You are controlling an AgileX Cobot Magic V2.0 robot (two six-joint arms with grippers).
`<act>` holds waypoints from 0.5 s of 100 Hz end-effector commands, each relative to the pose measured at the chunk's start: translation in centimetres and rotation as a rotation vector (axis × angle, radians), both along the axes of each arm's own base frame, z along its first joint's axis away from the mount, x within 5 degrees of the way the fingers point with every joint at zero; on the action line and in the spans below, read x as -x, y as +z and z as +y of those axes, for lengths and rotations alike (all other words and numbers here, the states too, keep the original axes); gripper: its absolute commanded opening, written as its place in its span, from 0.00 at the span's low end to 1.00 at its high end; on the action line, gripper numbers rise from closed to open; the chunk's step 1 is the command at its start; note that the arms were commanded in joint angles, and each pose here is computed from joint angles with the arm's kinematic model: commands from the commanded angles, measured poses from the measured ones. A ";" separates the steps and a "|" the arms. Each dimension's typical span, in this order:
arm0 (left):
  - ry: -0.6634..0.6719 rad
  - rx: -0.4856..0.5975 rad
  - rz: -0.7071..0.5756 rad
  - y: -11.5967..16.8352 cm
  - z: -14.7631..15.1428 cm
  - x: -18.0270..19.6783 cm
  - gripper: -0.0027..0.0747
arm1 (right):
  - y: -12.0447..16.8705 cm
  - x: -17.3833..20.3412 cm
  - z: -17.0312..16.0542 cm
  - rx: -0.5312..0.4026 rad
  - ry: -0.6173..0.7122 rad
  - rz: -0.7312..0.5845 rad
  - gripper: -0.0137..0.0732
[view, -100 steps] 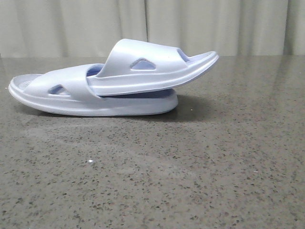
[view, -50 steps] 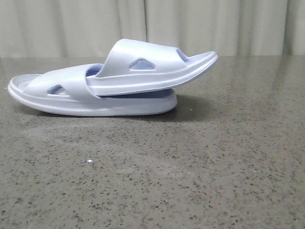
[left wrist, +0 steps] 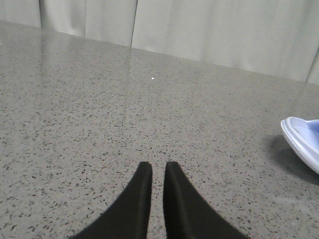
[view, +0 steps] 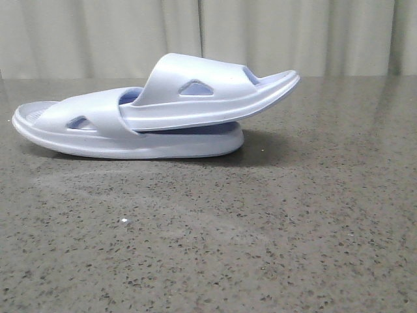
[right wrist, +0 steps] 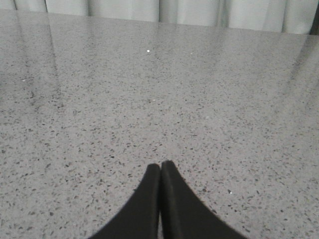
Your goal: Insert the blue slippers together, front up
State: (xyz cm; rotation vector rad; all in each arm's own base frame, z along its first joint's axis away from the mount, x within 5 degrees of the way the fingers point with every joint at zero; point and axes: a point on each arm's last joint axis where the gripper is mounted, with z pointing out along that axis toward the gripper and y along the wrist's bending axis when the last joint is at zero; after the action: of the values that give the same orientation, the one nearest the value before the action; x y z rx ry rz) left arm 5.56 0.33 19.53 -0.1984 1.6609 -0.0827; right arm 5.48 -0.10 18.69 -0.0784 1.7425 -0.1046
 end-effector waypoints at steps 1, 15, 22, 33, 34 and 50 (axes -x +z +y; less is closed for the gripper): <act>0.005 0.004 -0.093 0.5 0.0 0.1 0.05 | 0.0 0.0 -0.1 0.012 -0.013 -0.073 0.07; 0.005 0.004 -0.093 0.5 0.0 0.1 0.05 | 0.6 0.0 -0.1 0.015 -0.015 -0.131 0.07; 0.005 0.004 -0.093 0.5 0.0 0.1 0.05 | 0.6 -0.1 -0.1 0.013 -0.016 -0.141 0.07; 0.005 0.004 -0.093 0.5 0.0 0.1 0.05 | 0.6 -0.1 -0.1 0.013 -0.016 -0.141 0.07; 0.005 0.004 -0.093 0.5 0.0 0.1 0.05 | 0.6 -0.1 -0.1 0.013 -0.016 -0.141 0.07; 0.005 0.004 -0.093 0.5 0.0 0.1 0.05 | 0.6 -0.1 -0.1 0.013 -0.016 -0.139 0.07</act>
State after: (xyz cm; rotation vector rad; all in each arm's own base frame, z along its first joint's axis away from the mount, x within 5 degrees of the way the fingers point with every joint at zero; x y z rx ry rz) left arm 5.56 0.33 19.53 -0.1984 1.6609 -0.0827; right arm 5.55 -0.13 19.17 -0.0743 1.6897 -0.1095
